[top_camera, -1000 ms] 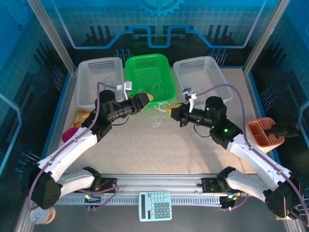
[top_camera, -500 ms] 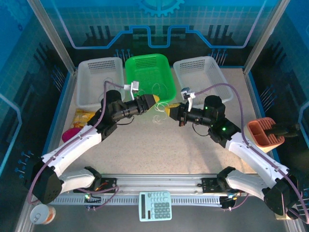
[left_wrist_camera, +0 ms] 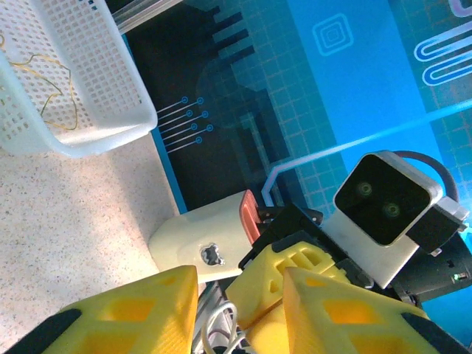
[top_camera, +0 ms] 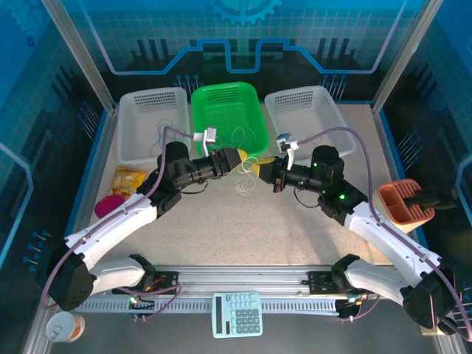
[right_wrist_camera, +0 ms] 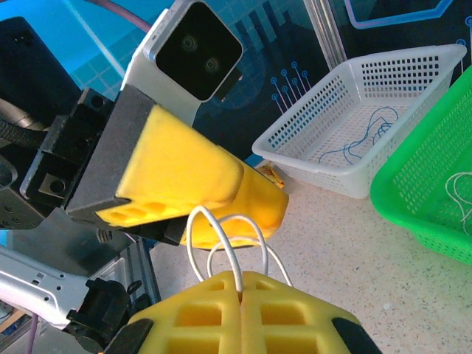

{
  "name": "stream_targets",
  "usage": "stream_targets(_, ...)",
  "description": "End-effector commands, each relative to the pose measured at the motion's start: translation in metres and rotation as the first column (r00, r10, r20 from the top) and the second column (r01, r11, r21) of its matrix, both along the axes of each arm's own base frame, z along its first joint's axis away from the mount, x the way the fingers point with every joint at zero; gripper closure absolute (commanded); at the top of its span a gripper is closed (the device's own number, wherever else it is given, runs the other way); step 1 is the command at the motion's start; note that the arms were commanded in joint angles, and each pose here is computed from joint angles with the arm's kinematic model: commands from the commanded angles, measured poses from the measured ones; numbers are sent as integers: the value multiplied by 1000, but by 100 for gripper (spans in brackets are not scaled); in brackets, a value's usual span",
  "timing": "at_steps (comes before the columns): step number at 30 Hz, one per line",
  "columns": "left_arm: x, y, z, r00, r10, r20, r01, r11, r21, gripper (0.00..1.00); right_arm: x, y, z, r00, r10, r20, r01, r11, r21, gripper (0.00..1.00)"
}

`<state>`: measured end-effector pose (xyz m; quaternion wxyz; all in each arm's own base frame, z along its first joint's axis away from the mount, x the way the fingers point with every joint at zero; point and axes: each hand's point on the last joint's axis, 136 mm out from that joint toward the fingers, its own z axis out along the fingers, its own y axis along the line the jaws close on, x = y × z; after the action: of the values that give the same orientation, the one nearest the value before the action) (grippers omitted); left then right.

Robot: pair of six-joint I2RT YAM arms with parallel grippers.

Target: Untangle the cables

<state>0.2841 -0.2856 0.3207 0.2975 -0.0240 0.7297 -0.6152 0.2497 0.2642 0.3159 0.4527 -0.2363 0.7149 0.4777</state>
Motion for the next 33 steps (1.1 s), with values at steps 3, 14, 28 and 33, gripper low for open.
stream_targets(3, -7, -1, 6, 1000, -2, 20, 2, 1000, -30, 57, 6, -5, 6, 999, -33, 14, 33, 999, 14, 100)
stream_targets(14, -5, 8, 2, 999, 50, 15, -49, 998, -33, 53, 6, -9, 6, 999, -52, 14, 51, 999, 15, 100)
stream_targets(28, -6, 8, 10, 998, 47, 31, -45, 998, -52, 66, 9, -9, 5, 998, -57, 7, 57, 998, 19, 100)
stream_targets(33, -5, 5, 12, 998, 42, 36, -40, 998, -57, 77, 8, -8, 4, 999, -53, 3, 53, 998, 20, 100)
